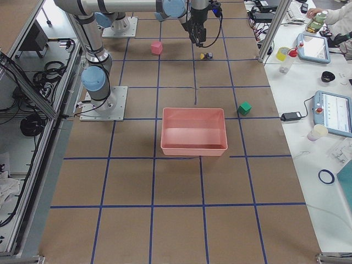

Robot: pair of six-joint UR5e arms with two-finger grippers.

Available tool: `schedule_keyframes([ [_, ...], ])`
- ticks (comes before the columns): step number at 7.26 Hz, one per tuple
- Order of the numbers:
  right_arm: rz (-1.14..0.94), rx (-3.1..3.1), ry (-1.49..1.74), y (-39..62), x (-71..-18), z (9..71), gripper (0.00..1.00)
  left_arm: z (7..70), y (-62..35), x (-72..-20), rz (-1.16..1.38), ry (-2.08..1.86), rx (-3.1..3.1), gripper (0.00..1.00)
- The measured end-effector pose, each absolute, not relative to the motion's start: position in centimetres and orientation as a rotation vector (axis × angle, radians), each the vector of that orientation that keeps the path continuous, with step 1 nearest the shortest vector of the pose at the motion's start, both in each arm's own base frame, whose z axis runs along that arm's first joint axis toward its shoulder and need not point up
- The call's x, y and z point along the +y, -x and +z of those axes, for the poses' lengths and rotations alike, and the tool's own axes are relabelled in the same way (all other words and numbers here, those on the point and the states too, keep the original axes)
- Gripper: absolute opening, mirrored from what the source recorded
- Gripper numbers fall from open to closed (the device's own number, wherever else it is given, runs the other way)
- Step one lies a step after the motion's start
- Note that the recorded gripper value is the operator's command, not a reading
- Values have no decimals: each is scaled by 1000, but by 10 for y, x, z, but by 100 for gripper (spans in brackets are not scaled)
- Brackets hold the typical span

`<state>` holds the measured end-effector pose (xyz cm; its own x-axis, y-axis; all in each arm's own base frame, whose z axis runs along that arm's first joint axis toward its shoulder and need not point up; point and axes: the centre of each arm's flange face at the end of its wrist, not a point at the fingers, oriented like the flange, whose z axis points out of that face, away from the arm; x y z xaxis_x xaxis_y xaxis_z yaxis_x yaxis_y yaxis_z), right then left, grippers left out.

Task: Align button upright
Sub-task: 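Reach the left gripper to the lying button and grasp it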

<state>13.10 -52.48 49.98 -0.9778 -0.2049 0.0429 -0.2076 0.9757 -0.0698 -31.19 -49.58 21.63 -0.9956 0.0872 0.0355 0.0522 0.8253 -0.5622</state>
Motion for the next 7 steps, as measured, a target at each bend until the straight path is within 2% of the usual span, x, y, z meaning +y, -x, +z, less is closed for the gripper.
schedule_keyframes([
  [3, 117, -3087, -322, -131, -525, 500, 100, 162, 331, -496, 1083, 115, -2871, 88],
  [7, 125, -3086, -326, -131, -525, 501, 100, 140, 333, -499, 1238, 5, -2770, 89],
])
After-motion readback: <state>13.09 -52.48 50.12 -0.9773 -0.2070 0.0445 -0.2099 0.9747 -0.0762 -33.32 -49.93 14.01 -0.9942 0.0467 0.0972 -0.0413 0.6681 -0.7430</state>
